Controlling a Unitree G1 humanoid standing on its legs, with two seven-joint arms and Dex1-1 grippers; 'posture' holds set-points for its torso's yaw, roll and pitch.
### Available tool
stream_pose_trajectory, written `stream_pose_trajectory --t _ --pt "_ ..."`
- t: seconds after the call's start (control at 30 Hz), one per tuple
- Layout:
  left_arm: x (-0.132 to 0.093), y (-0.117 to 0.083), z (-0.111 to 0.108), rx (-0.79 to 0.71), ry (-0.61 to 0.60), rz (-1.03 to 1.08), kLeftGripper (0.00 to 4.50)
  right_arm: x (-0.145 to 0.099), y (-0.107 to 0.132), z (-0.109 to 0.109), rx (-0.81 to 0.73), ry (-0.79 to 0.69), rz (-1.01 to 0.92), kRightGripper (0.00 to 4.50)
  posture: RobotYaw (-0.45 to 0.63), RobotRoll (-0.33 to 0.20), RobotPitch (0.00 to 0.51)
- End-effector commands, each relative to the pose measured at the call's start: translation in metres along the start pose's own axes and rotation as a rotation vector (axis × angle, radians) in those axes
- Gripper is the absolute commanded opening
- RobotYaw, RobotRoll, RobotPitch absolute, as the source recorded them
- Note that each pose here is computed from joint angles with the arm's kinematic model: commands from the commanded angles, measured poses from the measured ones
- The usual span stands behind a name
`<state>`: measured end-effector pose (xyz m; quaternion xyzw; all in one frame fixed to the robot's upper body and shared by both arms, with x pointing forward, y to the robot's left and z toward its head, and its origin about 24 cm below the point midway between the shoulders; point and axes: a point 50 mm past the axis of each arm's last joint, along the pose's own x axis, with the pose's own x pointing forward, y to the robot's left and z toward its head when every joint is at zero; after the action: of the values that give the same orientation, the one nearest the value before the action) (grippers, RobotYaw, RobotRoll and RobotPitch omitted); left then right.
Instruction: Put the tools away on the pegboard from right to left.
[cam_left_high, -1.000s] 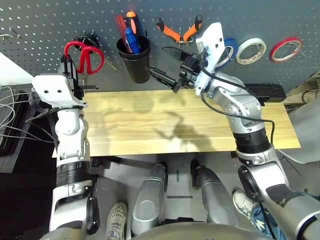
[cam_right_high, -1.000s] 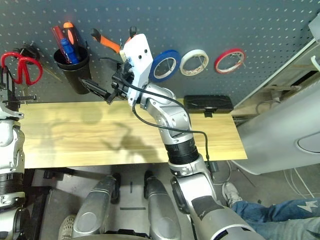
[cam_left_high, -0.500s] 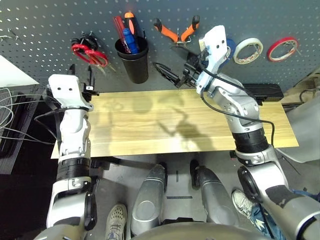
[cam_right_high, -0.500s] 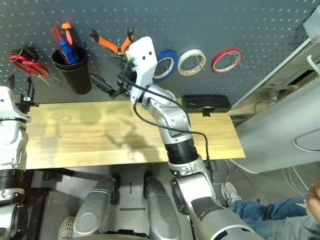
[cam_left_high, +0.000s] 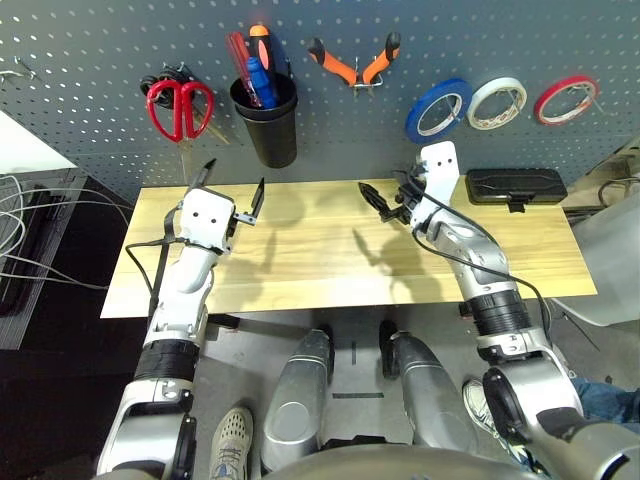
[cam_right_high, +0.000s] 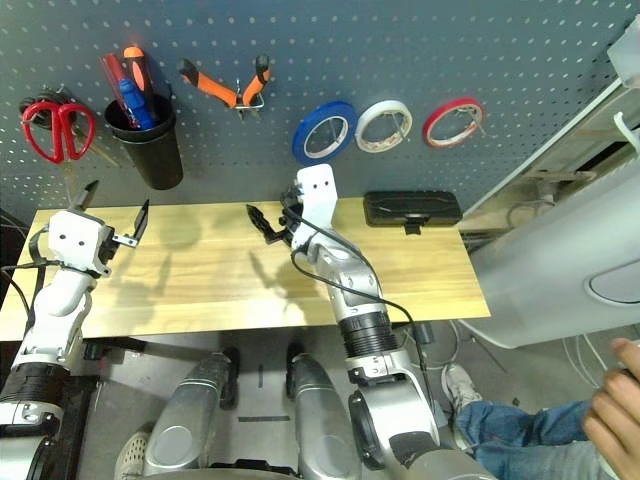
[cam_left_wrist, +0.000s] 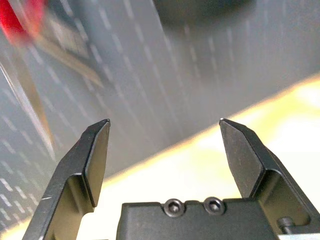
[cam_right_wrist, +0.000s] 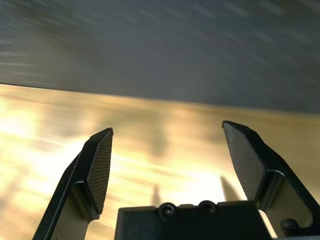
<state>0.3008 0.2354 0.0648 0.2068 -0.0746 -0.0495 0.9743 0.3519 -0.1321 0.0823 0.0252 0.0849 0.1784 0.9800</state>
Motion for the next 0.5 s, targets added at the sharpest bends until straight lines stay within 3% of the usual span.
stream_pose_trajectory --t 0.03,0.2,0.5 --pt "-0.005 -0.01 -0.02 -0.05 0.125 -0.011 4.47 -0.008 -0.024 -0.015 0.0 0.05 -0.152 4.5 0.11 0.0 0.278" --pt "0.005 -0.017 -0.025 -0.121 0.206 0.045 4.47 -0.019 -0.058 -0.019 0.032 0.071 -0.283 4.5 0.09 0.0 0.289" --pt "0.023 -0.036 -0.02 -0.168 0.246 0.038 4.47 -0.024 -0.087 -0.015 -0.01 0.077 -0.308 4.5 0.06 0.0 0.296"
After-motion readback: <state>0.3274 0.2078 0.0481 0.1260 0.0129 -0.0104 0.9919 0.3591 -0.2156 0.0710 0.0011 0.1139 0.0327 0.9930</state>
